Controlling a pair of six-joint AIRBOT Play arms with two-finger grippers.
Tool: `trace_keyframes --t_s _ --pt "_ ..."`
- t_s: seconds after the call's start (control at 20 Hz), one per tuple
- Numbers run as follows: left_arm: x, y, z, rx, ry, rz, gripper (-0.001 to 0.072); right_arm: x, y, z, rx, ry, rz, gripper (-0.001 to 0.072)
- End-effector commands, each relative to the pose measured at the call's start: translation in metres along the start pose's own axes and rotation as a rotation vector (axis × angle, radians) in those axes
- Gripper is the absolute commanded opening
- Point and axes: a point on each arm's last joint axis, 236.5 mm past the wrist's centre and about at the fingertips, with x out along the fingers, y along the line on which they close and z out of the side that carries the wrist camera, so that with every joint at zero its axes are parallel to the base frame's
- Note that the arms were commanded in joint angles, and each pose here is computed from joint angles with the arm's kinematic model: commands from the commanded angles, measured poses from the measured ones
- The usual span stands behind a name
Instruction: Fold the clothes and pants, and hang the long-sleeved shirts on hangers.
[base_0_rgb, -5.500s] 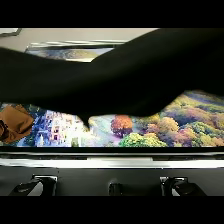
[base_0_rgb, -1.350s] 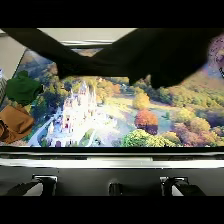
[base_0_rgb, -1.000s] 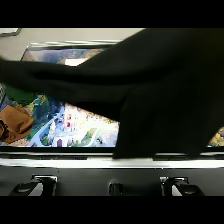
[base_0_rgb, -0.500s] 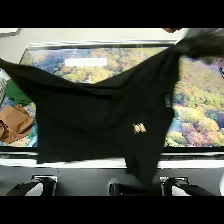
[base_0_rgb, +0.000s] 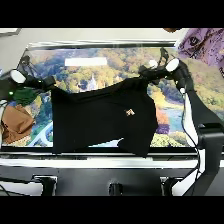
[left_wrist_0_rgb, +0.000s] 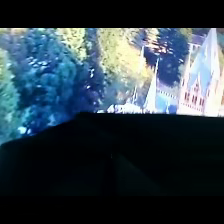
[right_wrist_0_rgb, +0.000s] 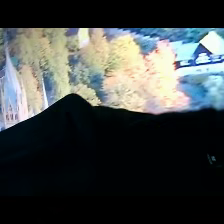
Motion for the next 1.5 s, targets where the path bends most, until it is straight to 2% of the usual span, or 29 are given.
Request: trace_keyframes --t_s 0.0,0.05,0.1,0.15,0.2,0.35,0.5,0.6,0.8,0.95,1.2,1.45 --pt "0.044 -0.005 -0.002 -0.109 -0.01 -0.068 0.0066 0.021 -0.015 -0.001 0.03 -0.003 -0.017 0.023" --pt "0.044 -0.006 -0.005 -0.116 0.004 -0.074 0.023 0.016 -0.015 -0.003 0.026 0.013 -0.019 0.0319" --pt "0.038 -0.006 -0.007 -0.112 0.03 -0.074 0.0496 0.006 -0.015 -0.006 0.019 0.047 -0.021 0.0429" --pt "0.028 -0.006 -0.007 -0.1 0.057 -0.076 0.0704 -0.012 -0.02 -0.009 -0.002 0.092 -0.028 0.052" --pt "0.012 -0.002 -0.006 -0.075 0.093 -0.073 0.0696 -0.033 -0.029 -0.013 -0.054 0.136 -0.035 0.0543" --pt "-0.048 0.028 -0.001 -0.017 0.152 -0.058 0.0696 -0.11 -0.071 -0.029 -0.204 0.285 -0.05 0.0542" --pt "-0.104 0.059 -0.023 0.014 0.212 -0.041 0.0696 -0.164 -0.111 -0.035 -0.041 0.285 0.007 0.0545" --pt "-0.128 0.079 -0.049 -0.035 0.2 -0.025 0.0695 -0.177 -0.147 -0.062 0.062 0.314 0.015 0.0602" --pt "-0.15 0.104 -0.116 -0.128 0.197 0.018 0.0694 -0.161 -0.183 -0.14 0.21 0.44 0.066 0.0601" --pt "-0.149 0.105 -0.14 -0.145 0.223 0.02 0.0695 -0.135 -0.186 -0.171 0.216 0.461 0.1 0.0602" --pt "-0.144 0.11 -0.126 -0.148 0.164 0.032 0.0695 -0.106 -0.19 -0.203 0.22 0.486 0.107 0.0604" --pt "-0.142 0.113 -0.116 -0.147 0.121 0.039 0.0695 -0.084 -0.172 -0.212 0.235 0.514 0.201 0.0596"
